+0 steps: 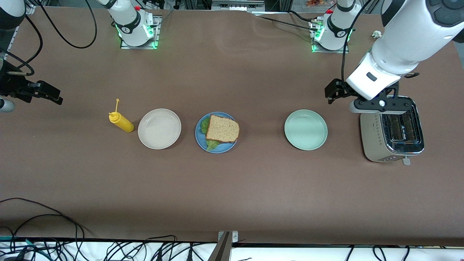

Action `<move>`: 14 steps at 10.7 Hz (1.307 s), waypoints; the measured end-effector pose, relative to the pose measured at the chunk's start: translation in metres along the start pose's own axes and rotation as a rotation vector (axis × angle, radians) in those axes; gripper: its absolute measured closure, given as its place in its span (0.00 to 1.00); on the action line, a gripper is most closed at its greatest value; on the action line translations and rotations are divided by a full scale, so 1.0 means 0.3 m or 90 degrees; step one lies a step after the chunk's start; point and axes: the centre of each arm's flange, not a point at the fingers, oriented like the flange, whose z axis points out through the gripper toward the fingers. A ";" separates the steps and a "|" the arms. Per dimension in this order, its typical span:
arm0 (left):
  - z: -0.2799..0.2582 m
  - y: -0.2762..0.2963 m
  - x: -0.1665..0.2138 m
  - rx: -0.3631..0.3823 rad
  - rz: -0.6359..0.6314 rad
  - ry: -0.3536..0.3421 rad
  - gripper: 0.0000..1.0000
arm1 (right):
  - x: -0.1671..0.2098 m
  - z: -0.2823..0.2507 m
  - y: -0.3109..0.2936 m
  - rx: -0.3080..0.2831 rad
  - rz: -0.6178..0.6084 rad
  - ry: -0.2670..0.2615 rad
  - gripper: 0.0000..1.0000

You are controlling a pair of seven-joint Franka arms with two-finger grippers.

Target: Make sandwich in blue plate with both arms

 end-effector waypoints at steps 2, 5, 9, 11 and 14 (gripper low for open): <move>-0.021 -0.065 -0.006 0.010 0.019 -0.003 0.00 | 0.000 -0.002 0.000 0.000 -0.001 0.001 0.00; -0.015 -0.250 0.031 0.020 0.059 -0.007 0.00 | 0.000 -0.005 0.001 0.000 -0.001 0.002 0.00; 0.028 -0.417 0.050 0.023 0.058 -0.027 0.00 | 0.001 -0.008 -0.004 0.000 -0.003 0.004 0.00; 0.034 -0.429 0.032 0.025 0.059 -0.033 0.00 | 0.002 -0.018 -0.006 0.000 -0.004 0.008 0.00; 0.059 -0.449 -0.037 0.029 0.060 -0.030 0.00 | 0.002 -0.021 -0.007 0.000 -0.004 0.009 0.00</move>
